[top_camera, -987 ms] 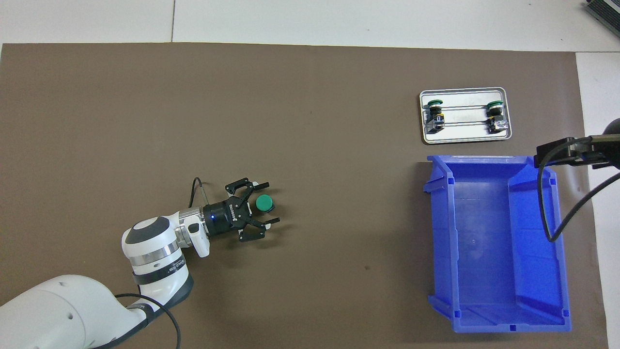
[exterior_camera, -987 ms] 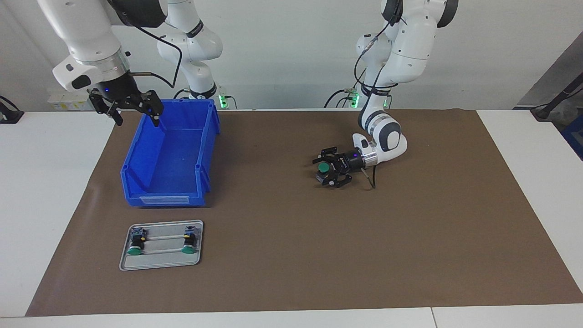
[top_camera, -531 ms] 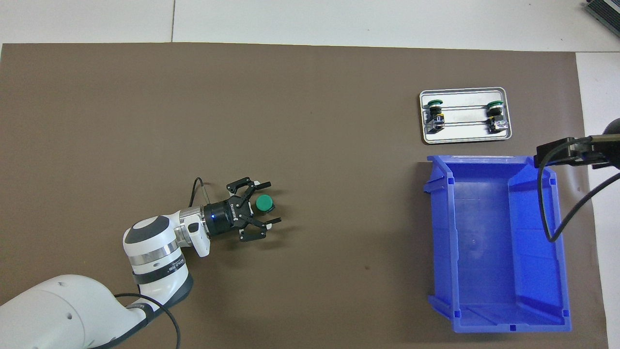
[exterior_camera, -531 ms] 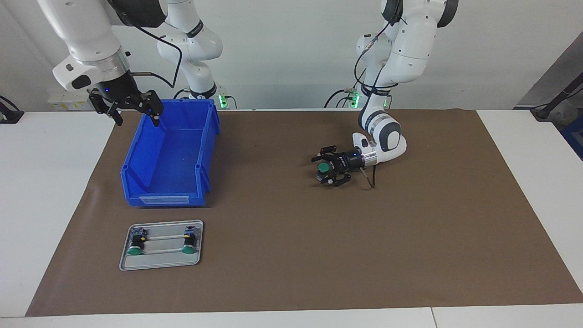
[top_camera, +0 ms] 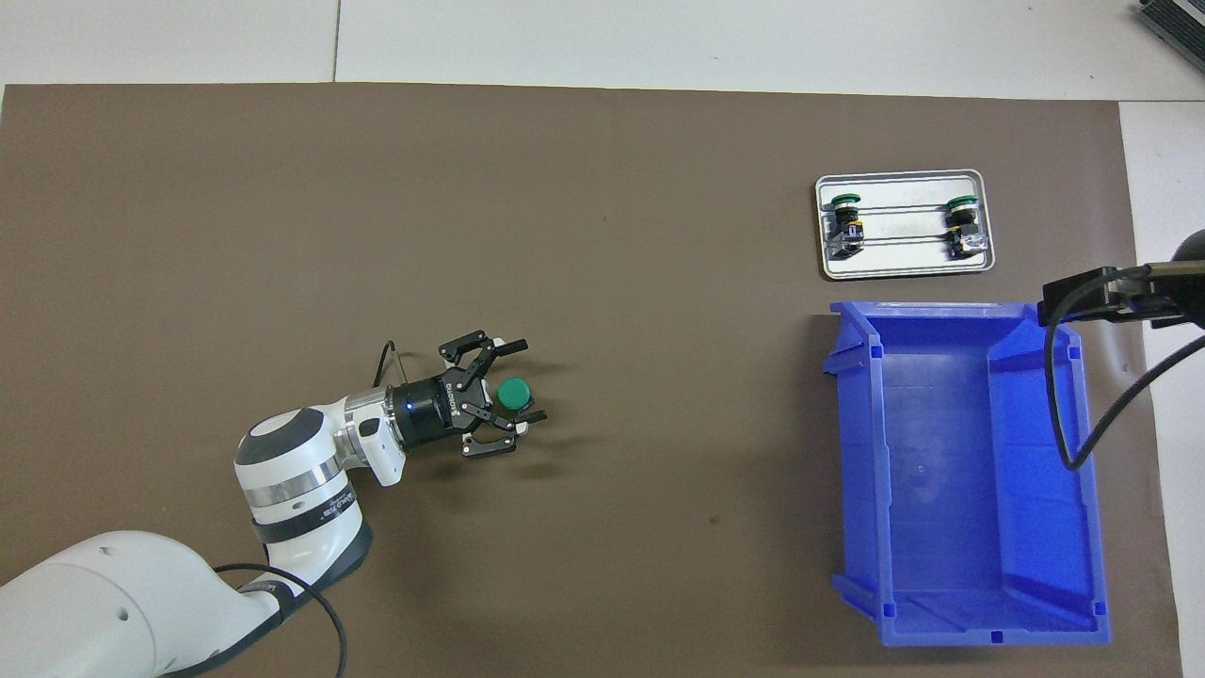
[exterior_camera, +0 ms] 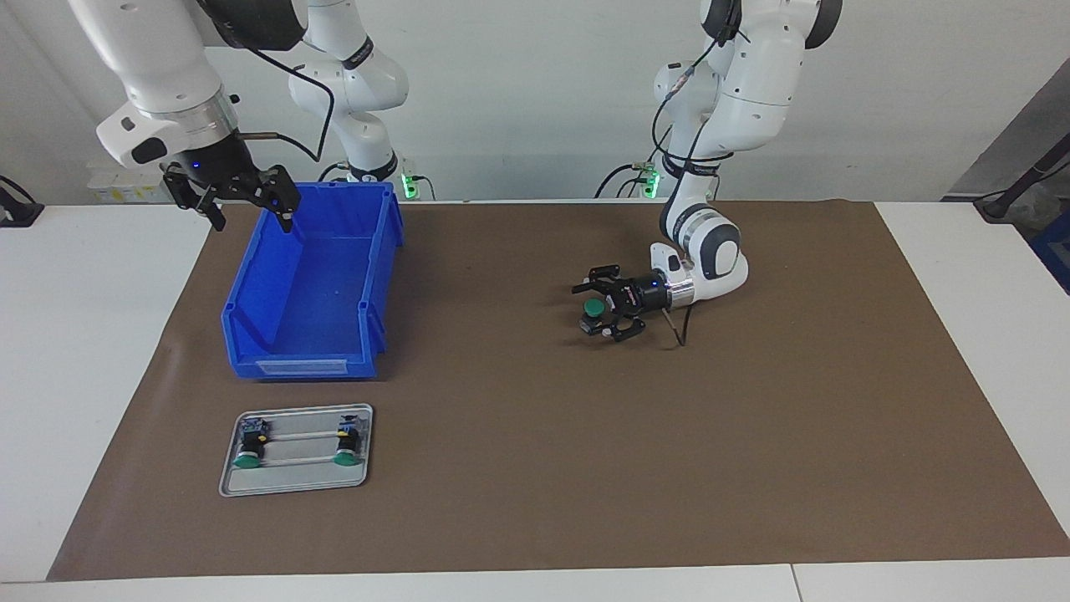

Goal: Place and press button with both arms

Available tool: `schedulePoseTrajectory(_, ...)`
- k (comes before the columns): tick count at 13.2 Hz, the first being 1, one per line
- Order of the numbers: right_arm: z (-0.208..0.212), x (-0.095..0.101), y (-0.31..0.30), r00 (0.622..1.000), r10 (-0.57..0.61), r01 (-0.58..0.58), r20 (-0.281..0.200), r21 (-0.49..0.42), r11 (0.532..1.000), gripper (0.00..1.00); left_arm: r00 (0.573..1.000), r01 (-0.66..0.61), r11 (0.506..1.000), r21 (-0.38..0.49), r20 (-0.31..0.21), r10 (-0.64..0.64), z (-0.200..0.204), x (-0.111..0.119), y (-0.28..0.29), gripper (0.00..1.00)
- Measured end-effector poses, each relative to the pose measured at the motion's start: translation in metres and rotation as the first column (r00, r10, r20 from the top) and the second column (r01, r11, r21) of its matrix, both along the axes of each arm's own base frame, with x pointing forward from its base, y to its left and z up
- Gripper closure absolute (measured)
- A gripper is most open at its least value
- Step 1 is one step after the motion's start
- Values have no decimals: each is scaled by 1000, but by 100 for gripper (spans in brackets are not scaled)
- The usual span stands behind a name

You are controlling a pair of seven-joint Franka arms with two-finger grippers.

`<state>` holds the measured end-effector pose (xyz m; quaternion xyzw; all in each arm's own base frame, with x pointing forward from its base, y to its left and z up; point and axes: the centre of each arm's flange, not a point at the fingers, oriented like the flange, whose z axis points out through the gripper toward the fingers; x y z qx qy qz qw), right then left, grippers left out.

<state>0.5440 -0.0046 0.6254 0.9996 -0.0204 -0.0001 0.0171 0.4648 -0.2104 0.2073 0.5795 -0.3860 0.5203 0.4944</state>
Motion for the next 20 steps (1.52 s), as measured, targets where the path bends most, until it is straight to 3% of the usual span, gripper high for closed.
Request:
schedulePoseTrajectory(2, 0, 0, 0, 1000, 0, 0, 0, 0, 1000, 0, 1000, -1, 1000, -28, -25, 0, 15, 17, -3, 2)
schedulePoseTrajectory(7, 0, 0, 0, 1000, 0, 0, 0, 0, 1000, 0, 990, -5, 991, -135, -142, -15, 87, 83, -10, 2)
schedulePoseTrajectory(12, 0, 0, 0, 1000, 0, 0, 0, 0, 1000, 0, 958, -58, 991, -122, -287, 21, 154, 131, -4, 2)
schedulePoseTrajectory(16, 0, 0, 0, 1000, 0, 0, 0, 0, 1000, 0, 893, -84, 996, 43, -440, 94, 227, 163, 4, 2)
schedulePoseTrajectory(20, 0, 0, 0, 1000, 0, 0, 0, 0, 1000, 0, 855, -59, 978, 200, -496, 153, 305, 163, 10, 1)
